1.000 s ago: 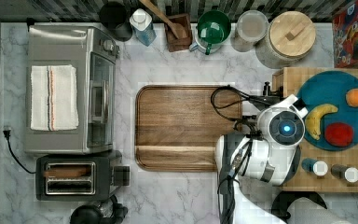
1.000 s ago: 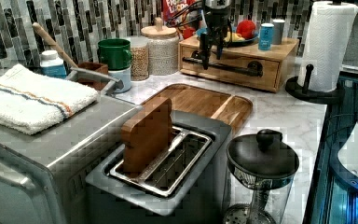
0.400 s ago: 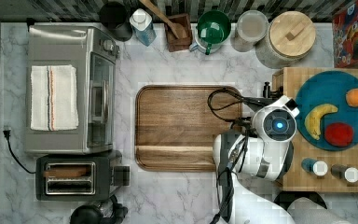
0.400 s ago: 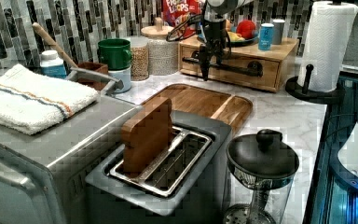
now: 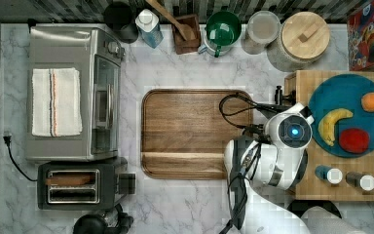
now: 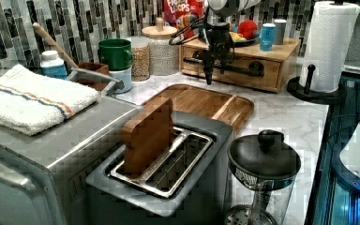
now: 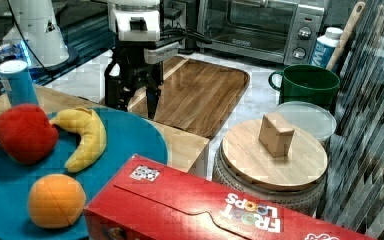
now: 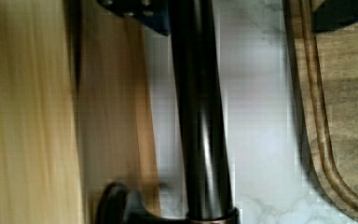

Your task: Open the drawer.

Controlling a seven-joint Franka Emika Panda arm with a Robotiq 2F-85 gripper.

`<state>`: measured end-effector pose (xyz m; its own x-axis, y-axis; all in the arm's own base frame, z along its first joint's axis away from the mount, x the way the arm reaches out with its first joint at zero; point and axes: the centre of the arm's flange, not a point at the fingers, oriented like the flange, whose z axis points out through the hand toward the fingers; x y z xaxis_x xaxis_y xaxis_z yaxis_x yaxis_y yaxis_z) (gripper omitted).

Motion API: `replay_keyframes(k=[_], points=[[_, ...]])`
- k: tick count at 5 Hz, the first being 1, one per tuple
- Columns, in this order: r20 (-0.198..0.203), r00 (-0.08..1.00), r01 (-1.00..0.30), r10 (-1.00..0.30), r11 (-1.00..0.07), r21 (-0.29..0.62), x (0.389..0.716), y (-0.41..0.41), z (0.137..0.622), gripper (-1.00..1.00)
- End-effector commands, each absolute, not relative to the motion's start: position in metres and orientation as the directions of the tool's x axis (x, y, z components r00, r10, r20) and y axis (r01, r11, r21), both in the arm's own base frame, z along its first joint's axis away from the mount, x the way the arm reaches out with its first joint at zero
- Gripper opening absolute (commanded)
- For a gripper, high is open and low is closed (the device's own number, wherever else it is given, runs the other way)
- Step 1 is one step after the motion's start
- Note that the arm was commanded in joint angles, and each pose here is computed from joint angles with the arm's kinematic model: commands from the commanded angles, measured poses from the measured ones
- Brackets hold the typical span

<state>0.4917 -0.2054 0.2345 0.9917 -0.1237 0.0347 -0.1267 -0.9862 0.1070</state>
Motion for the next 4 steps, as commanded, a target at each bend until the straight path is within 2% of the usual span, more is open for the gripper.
replay_keyframes(k=[1, 2, 4], points=[[0.103, 0.995, 0.018, 0.020, -1.000, 0.015, 0.516, -0.079, 0.244, 1.00], [0.092, 0.995, 0.038, 0.038, -0.999, 0.001, 0.514, -0.040, 0.233, 1.00], [0.014, 0.993, 0.115, 0.114, -0.993, -0.025, 0.516, 0.007, 0.240, 1.00]])
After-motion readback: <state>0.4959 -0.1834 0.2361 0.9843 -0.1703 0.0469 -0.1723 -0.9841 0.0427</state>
